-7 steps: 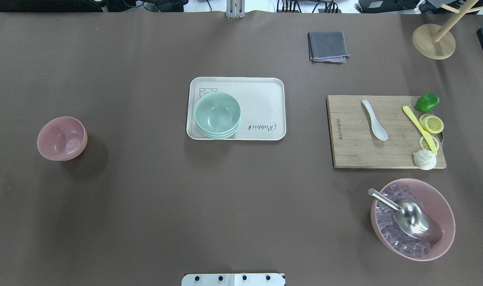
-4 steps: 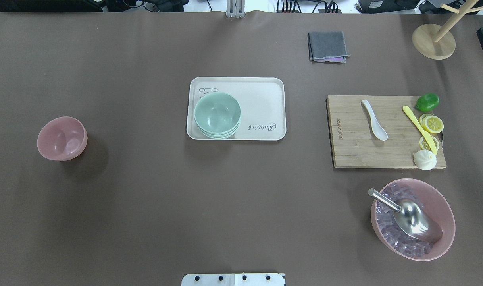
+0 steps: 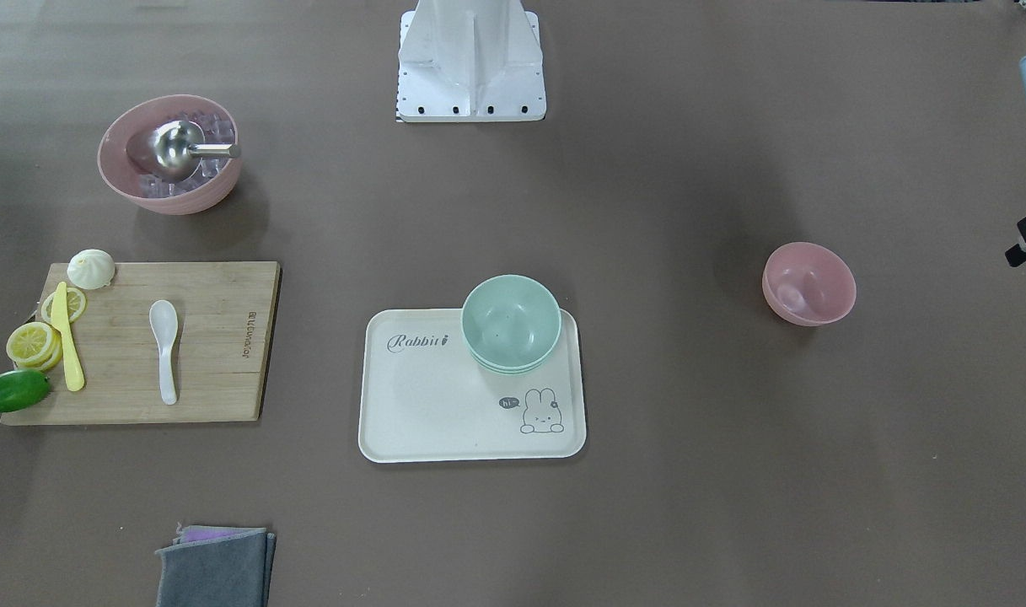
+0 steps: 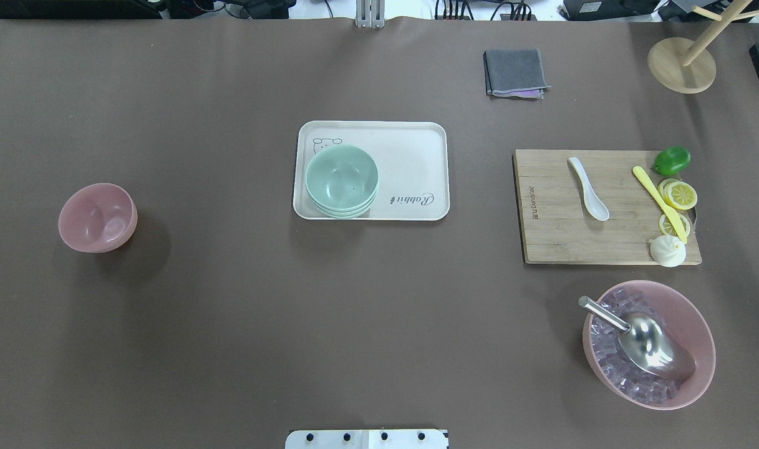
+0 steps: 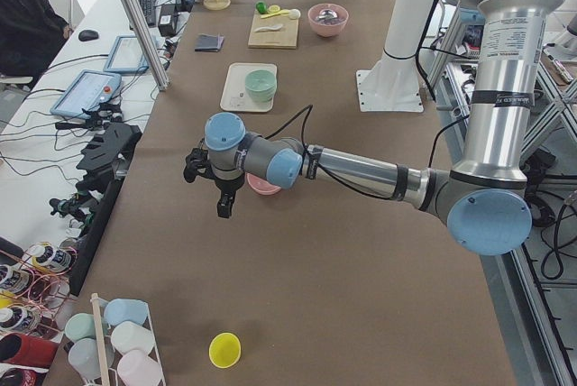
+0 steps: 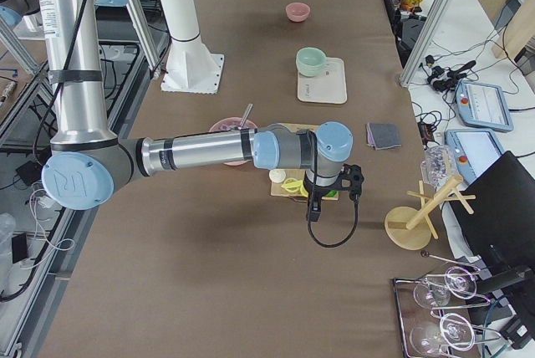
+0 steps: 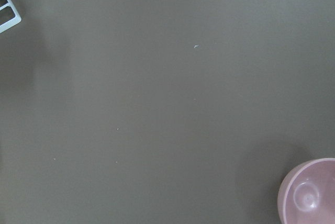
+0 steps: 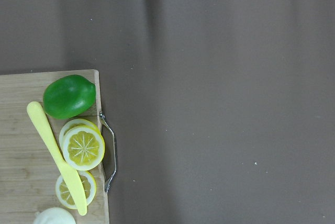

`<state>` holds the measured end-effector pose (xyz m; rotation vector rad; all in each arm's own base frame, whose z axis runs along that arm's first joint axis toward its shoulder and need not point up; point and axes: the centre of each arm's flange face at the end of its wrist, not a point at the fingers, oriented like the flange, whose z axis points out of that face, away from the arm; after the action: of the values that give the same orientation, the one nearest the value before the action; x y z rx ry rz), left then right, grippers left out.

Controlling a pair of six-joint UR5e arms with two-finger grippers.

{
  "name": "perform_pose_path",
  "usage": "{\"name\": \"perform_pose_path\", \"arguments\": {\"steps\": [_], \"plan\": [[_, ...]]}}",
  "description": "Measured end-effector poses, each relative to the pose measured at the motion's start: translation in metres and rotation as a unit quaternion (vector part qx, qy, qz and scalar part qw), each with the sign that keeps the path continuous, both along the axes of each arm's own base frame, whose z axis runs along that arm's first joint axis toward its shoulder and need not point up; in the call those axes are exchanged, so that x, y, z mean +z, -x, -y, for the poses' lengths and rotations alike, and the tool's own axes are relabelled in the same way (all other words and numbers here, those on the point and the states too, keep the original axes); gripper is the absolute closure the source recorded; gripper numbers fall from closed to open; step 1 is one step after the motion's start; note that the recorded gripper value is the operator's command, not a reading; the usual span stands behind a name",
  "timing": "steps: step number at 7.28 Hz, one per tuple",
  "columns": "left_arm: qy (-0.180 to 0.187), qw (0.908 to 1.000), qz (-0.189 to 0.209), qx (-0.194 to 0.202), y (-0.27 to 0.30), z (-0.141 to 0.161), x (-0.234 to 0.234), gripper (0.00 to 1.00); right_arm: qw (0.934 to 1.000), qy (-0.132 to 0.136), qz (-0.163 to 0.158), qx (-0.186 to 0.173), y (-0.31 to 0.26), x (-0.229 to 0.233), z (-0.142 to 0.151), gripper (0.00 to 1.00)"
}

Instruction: Stack pink bowl on green and place spoon

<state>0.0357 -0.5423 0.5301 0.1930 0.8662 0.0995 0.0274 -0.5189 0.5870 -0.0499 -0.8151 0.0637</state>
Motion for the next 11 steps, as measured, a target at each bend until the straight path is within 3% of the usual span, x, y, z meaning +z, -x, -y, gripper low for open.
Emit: {"name": "perform_pose_path", "arguments": {"steps": [1, 3, 7, 8, 9, 10, 11], "plan": [[-0.008, 0.9999, -0.003, 0.008, -0.012, 0.007, -0.010, 0.02, 1.0000, 0.000, 0.000, -0.001, 0.001, 0.000, 0.000, 0.00], [0.015, 0.9996, -0.012, 0.019, -0.067, 0.012, -0.020, 0.02, 1.0000, 0.000, 0.001, -0.001, 0.001, 0.000, 0.000, 0.00], [0.057, 0.9973, -0.041, 0.023, -0.159, -0.005, 0.032, 0.03, 1.0000, -0.001, 0.002, -0.002, 0.002, 0.000, 0.000, 0.00], [0.068, 0.9963, -0.044, 0.027, -0.175, -0.016, 0.042, 0.32, 1.0000, 0.000, 0.002, -0.002, 0.002, 0.000, 0.000, 0.00], [0.076, 0.9956, -0.045, 0.030, -0.185, -0.023, 0.046, 0.43, 1.0000, 0.000, 0.002, -0.002, 0.002, 0.000, 0.000, 0.00], [0.082, 0.9951, -0.045, 0.031, -0.190, -0.027, 0.049, 0.62, 1.0000, 0.000, 0.002, -0.003, 0.002, 0.000, 0.000, 0.00], [0.085, 0.9948, -0.045, 0.032, -0.193, -0.029, 0.050, 0.88, 1.0000, 0.000, 0.002, -0.003, 0.002, 0.001, 0.000, 0.00]]}}
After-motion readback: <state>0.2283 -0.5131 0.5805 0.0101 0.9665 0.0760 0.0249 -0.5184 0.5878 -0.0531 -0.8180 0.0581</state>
